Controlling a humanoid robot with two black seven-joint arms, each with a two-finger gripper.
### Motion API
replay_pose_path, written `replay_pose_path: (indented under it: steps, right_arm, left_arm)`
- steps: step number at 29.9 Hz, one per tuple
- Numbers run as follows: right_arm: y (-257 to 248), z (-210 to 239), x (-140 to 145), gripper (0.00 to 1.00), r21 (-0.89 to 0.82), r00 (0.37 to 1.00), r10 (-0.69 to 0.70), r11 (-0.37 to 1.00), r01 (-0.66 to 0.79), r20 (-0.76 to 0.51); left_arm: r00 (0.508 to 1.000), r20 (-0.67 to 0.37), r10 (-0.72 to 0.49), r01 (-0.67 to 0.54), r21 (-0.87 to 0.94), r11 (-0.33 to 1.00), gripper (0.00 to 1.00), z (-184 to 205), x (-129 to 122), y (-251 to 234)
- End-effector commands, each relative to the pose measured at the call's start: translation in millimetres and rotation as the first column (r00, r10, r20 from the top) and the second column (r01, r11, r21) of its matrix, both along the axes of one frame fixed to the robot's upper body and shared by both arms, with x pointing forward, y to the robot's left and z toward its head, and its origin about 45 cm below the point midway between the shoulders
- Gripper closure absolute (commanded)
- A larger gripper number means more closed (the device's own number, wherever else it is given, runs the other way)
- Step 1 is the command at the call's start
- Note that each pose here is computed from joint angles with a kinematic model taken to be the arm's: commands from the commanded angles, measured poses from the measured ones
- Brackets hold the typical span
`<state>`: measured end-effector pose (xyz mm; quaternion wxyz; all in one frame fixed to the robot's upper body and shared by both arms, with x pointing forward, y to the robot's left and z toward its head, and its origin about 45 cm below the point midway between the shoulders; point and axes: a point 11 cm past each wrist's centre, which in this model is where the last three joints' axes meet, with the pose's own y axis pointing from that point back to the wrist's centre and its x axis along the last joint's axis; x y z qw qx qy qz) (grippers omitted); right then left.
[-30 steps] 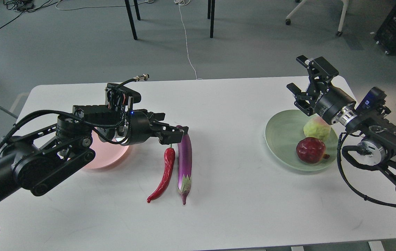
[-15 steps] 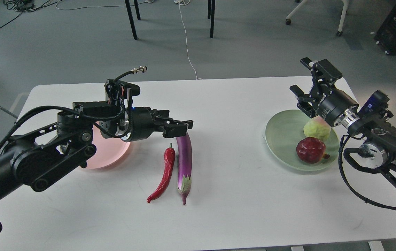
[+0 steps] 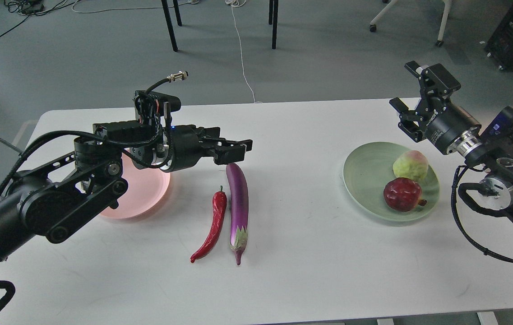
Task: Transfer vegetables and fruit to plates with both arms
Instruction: 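Lower the left gripper onto the purple eggplant and grasp it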
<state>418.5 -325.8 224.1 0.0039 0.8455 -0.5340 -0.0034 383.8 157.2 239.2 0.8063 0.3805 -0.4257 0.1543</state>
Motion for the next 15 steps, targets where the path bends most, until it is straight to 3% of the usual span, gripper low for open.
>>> replay_pose_path:
  steps: [1,7,15]
  right_arm:
    - [7,-2,-10,0.02,0.014,1.000,0.027,1.000,-0.026,-0.009]
    - [-2,-1,-11,0.02,0.002,1.000,0.013,1.000,-0.013,-0.008]
    - [-4,-3,-11,0.02,0.003,1.000,0.002,1.000,-0.002,-0.014]
  left_arm:
    - [1.000,0.026,-0.016,0.016,-0.003,1.000,0.00,13,-2,-1]
    - [0.999,0.048,-0.007,0.006,0.016,1.000,0.00,22,3,8]
    - [0.998,0.018,-0.056,0.055,0.051,0.997,0.00,5,-7,-9]
